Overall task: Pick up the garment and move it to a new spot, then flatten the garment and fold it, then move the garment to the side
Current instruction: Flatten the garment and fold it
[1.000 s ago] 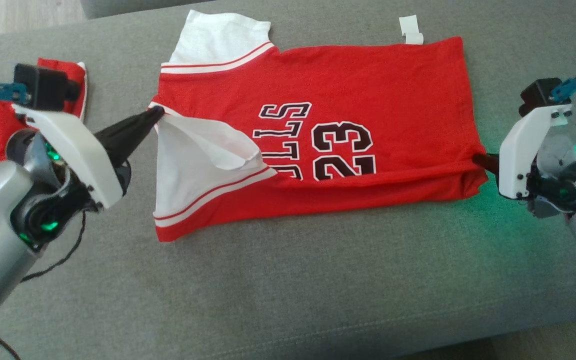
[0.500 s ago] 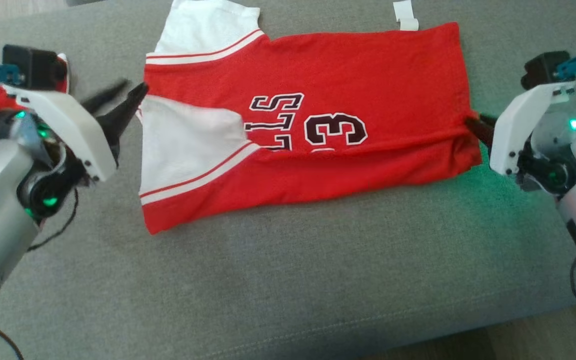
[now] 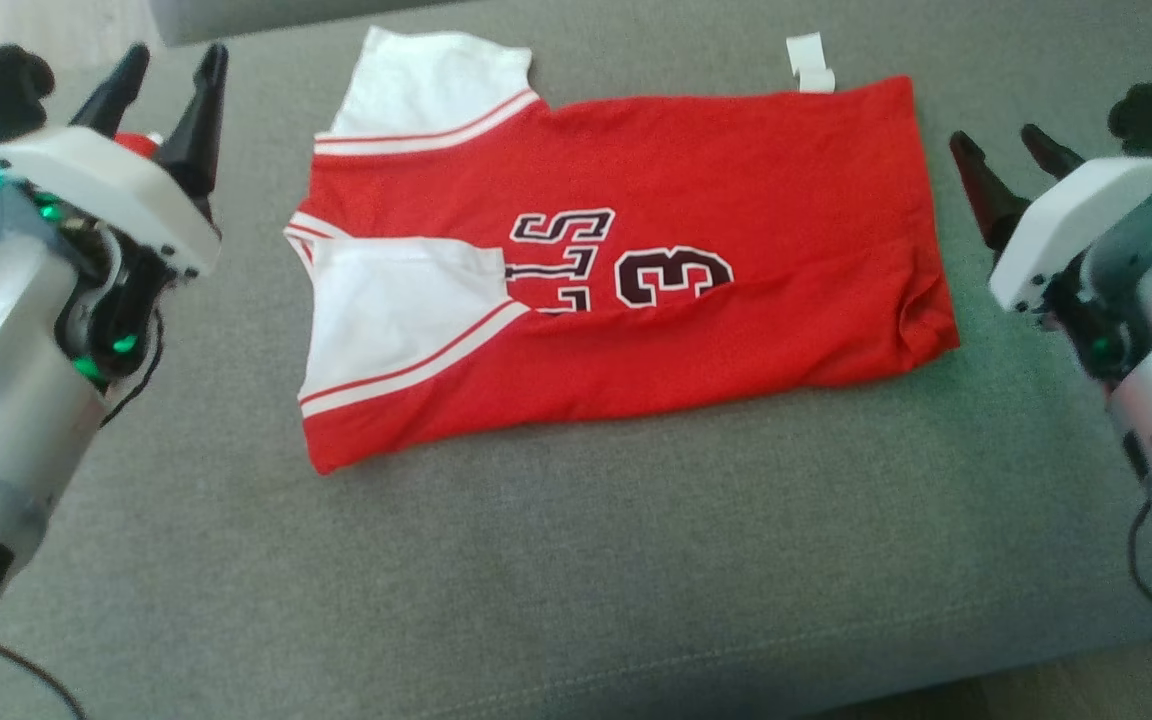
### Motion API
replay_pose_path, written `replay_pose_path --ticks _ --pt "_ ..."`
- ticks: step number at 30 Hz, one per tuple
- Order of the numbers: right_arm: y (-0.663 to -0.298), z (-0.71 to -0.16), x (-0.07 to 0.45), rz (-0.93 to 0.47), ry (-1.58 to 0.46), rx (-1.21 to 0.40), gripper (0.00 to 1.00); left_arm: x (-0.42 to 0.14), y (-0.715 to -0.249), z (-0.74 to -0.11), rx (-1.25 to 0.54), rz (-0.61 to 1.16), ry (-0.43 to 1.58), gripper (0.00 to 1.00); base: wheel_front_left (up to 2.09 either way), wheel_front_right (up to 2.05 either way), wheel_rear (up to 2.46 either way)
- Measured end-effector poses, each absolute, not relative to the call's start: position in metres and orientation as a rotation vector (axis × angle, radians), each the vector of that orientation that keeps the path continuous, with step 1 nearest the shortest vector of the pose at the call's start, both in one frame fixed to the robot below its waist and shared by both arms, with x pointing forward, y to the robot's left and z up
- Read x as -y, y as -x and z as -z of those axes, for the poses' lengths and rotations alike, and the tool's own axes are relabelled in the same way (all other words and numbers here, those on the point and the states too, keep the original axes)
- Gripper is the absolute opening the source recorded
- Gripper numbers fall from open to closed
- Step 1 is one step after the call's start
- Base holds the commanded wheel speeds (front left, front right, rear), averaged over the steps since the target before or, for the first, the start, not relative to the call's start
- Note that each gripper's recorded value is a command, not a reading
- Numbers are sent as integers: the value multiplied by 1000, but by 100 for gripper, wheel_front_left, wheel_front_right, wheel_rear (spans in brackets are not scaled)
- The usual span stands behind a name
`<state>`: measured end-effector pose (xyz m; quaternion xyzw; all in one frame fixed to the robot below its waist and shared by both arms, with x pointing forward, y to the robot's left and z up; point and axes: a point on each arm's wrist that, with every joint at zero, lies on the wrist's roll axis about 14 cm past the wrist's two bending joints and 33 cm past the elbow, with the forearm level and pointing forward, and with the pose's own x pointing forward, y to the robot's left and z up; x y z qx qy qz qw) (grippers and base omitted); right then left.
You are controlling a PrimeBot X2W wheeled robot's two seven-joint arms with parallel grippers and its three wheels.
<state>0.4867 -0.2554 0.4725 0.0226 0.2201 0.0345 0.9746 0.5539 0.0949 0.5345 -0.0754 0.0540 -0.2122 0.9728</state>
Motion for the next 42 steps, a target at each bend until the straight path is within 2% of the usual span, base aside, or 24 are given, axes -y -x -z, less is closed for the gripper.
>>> replay_pose_path --ticks 2,8,14,19,27,35,42 --pt "-486 -477 251 -83 -43 -411 100 -94 -552 -544 -83 423 167 100 0 0 0" --pt "-472 -501 238 -111 -29 -164 100 -96 -524 -614 178 355 275 100 0 0 0" --pt "-455 -519 221 -122 -37 -23 100 -102 -462 -586 198 256 347 100 0 0 0" --pt "-427 -531 217 -78 -43 78 100 -105 -429 -567 188 190 378 100 0 0 0" --pt "-374 -486 195 -51 -20 -3 100 -103 -400 -530 117 174 308 100 0 0 0" --pt "-371 -496 207 -4 -3 31 100 -88 -405 -512 68 227 266 100 0 0 0" --pt "-369 -496 220 38 10 24 100 -70 -418 -471 -52 259 171 100 0 0 0"
